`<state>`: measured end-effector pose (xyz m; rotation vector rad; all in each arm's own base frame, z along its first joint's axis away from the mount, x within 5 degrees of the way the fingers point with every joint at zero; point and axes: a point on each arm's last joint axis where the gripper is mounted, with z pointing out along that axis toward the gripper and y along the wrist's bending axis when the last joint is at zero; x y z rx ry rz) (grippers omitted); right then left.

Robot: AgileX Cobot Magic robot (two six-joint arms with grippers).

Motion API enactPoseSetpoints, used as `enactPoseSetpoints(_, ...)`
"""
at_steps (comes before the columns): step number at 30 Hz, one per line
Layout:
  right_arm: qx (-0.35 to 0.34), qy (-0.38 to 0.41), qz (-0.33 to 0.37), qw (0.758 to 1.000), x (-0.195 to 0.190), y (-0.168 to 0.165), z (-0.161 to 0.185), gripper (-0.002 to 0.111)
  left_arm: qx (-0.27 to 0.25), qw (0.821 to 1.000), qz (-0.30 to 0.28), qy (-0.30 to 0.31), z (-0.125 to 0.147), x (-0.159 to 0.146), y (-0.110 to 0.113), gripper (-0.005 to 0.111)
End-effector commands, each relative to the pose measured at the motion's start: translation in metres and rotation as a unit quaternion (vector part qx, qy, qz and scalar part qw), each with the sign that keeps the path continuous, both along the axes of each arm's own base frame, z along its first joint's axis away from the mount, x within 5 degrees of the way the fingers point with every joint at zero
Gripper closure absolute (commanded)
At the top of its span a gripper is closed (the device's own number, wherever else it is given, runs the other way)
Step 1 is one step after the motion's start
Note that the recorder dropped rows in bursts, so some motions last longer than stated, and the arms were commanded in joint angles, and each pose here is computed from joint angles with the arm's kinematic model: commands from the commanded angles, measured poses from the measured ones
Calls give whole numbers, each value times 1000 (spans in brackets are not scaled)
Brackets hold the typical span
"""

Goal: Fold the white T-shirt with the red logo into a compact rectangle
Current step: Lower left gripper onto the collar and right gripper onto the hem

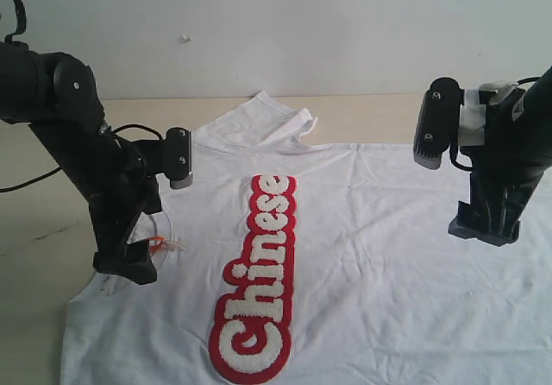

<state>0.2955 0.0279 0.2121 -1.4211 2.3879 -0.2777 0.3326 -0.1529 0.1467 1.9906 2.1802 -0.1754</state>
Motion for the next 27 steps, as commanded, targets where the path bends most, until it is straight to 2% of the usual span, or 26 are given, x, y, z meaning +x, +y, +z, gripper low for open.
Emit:
enactPoseSetpoints(1, 39, -11, -37, 999, 3, 4, 2, 12, -7, 1000, 10, 3, 4, 1, 0, 2)
enactPoseSetpoints(11, 42, 54, -66, 995, -7, 3, -5, 12, -14, 1000, 16, 9, 4, 0, -1, 2)
enactPoseSetpoints(15, 27, 25, -81, 996, -2, 0, -4, 12, -13, 1000, 14, 14, 4, -1, -1, 2)
enactPoseSetpoints(17, 8, 5, -67, 998, 2, -3, -3, 12, -10, 1000, 7, 15, 4, -2, 0, 2)
enactPoseSetpoints(20, -23, 0, -48, 999, 2, -7, -2, 12, -4, 1000, -1, 14, 4, -2, 1, 2)
enactPoseSetpoints(25, -25, 5, -62, 998, 1, -8, -2, 12, 25, 999, -34, 5, 4, 1, 10, 2)
enactPoseSetpoints(27, -50, 6, -48, 998, 1, -11, -2, 12, 25, 999, -37, 3, 7, 5, 16, 2)
